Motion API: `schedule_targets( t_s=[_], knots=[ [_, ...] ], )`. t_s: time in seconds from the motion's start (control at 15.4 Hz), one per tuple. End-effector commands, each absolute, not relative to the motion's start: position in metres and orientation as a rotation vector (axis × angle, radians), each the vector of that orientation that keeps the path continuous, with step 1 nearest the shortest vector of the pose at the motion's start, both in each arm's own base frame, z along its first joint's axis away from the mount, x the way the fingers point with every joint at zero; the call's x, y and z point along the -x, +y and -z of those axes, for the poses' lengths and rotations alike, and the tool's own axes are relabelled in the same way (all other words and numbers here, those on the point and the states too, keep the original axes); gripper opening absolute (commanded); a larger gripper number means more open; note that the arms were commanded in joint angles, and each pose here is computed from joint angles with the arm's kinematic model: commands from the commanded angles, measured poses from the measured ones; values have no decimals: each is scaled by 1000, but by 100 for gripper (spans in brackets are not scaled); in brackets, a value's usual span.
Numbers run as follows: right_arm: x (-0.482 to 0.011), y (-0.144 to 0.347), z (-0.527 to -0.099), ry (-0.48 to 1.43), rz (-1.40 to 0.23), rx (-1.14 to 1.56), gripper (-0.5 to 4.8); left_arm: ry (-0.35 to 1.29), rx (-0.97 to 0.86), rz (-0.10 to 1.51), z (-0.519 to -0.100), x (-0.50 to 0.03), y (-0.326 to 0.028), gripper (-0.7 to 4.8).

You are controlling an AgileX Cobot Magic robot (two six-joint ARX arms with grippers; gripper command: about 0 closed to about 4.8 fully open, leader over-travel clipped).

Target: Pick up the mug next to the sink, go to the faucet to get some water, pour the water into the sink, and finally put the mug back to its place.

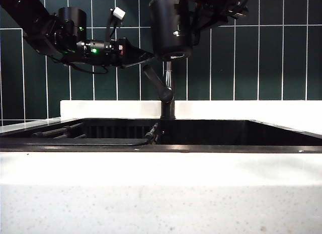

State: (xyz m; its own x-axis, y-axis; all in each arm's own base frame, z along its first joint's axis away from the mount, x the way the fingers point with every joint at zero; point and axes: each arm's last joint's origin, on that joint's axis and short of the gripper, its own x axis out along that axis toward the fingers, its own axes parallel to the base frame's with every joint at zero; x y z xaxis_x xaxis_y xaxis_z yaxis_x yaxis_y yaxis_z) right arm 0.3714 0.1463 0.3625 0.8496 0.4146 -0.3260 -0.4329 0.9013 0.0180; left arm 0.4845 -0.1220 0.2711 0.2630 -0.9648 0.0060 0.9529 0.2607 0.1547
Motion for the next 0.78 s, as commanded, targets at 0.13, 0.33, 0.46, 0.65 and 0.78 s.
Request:
schedule_targets(
  t_s=[0.13,0.33,0.46,0.65,0.78],
  knots=[
    [-370,146,-372,285,-452,51,-1,-161,-184,1209,-277,-486,-123,241],
    [-370,144,-372,284,-447,61,-1,-141,-190,1183,-264,-490,-127,241],
    [-370,144,-371,290,-446,73,-1,-127,-180,1217,-259,-489,-133,241],
    [-371,142,-371,292,-442,72,-1,-106,-134,1348,-258,-485,-139,237],
    [-371,142,-372,273,-442,69,-1,-88,-123,1356,-257,-484,-140,237]
  ],
)
